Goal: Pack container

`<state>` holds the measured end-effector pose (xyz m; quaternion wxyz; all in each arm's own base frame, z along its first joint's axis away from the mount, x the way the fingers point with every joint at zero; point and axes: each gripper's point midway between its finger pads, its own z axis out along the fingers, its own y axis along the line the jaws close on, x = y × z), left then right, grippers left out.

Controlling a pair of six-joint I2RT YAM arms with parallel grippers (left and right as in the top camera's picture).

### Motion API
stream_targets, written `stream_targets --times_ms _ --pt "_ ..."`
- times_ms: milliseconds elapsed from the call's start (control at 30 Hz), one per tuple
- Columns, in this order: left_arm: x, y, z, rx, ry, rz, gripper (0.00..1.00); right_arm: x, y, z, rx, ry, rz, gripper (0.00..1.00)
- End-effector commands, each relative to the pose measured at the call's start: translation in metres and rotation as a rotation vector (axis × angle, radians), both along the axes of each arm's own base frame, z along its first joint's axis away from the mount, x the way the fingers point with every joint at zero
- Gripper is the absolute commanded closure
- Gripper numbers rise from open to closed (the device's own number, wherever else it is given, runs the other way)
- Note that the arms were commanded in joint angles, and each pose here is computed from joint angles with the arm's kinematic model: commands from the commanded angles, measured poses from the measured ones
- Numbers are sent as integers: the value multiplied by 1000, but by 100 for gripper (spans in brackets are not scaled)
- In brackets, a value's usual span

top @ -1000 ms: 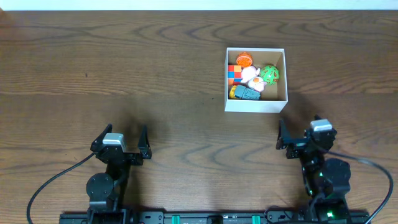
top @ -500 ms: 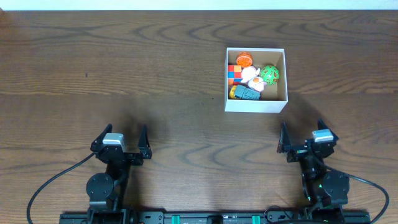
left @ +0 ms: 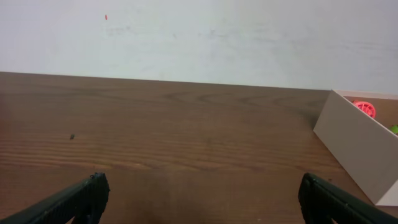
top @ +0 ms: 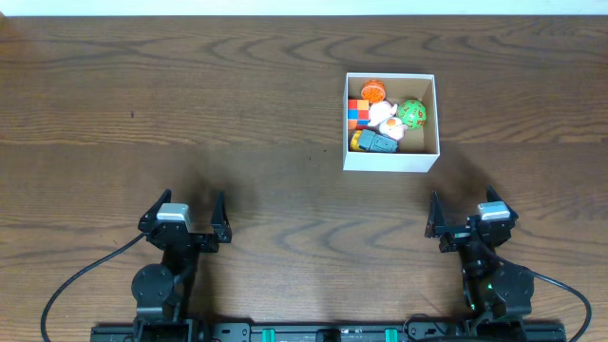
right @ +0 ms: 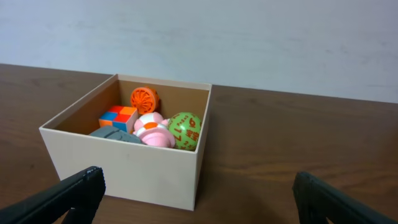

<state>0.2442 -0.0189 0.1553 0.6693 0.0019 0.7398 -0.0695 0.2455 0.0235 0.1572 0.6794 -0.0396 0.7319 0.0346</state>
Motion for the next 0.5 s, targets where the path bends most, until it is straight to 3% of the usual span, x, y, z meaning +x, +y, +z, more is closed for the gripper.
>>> stream_targets --times_ms 0,467 --pt "-1 -3 -15 13 45 -15 2 0 -1 0 -10 -2 -1 1" --pt "-1 -3 -15 13 45 -15 2 0 -1 0 -10 -4 -1 1"
